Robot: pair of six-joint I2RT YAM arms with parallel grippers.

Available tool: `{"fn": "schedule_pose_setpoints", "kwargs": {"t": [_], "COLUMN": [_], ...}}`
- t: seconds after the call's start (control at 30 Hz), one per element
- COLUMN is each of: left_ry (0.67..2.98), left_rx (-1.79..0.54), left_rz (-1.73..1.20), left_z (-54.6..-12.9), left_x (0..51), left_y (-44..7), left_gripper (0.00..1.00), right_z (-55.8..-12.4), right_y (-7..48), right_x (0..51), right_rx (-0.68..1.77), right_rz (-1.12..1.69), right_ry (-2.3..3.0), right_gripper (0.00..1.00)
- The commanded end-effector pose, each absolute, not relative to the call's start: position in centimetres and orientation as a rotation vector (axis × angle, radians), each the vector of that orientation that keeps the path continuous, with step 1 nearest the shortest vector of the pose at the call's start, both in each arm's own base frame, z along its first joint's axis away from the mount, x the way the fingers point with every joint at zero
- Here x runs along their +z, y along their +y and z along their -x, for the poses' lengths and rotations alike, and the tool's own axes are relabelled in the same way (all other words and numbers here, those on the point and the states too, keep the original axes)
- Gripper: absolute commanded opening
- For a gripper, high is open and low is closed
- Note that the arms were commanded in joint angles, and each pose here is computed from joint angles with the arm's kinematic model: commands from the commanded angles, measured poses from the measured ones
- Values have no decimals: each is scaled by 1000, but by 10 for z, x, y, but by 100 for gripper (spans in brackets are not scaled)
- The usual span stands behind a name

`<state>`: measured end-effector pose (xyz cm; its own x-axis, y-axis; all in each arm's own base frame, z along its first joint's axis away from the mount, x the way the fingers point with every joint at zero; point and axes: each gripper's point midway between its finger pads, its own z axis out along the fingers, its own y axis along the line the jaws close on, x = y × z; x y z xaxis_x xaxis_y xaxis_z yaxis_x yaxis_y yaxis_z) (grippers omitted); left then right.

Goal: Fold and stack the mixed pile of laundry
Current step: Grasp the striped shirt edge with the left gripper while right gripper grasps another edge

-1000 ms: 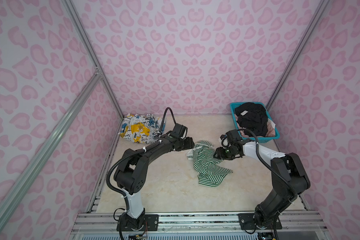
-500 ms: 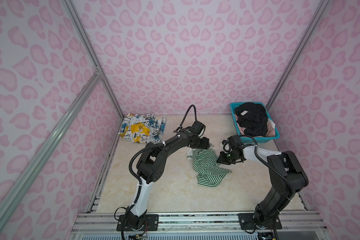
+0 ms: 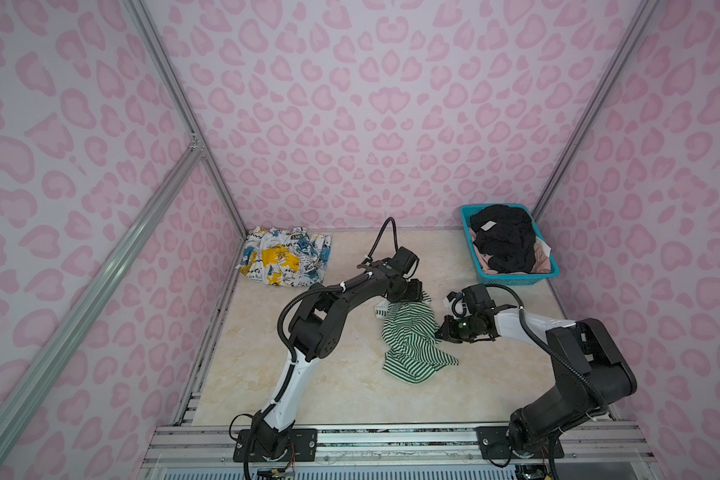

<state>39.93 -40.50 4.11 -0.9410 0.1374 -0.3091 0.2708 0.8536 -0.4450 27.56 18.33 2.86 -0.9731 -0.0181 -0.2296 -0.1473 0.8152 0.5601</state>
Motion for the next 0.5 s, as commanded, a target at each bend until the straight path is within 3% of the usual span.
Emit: {"fn": "schedule_pose_setpoints", "kwargs": {"t": [0.0,0.27,0.47], "left_ry": [2742,2742,2702], "left_rx": [-712,-690,-683], "left_rz": [-241,-172,-125], "left_z": [-414,-419,-415], "left_x": [42,57,88], "left_y": [-408,-380,-344], "left_gripper": [55,16,2], "right_z": [-263,-255,-263], "right_y": [177,163,150], "right_x": [26,39,63], "right_rx": [846,752,662], "right_rz": [154,195,197], "right_ry": [2826,2823,2784], "right_gripper": [0,0,0]}}
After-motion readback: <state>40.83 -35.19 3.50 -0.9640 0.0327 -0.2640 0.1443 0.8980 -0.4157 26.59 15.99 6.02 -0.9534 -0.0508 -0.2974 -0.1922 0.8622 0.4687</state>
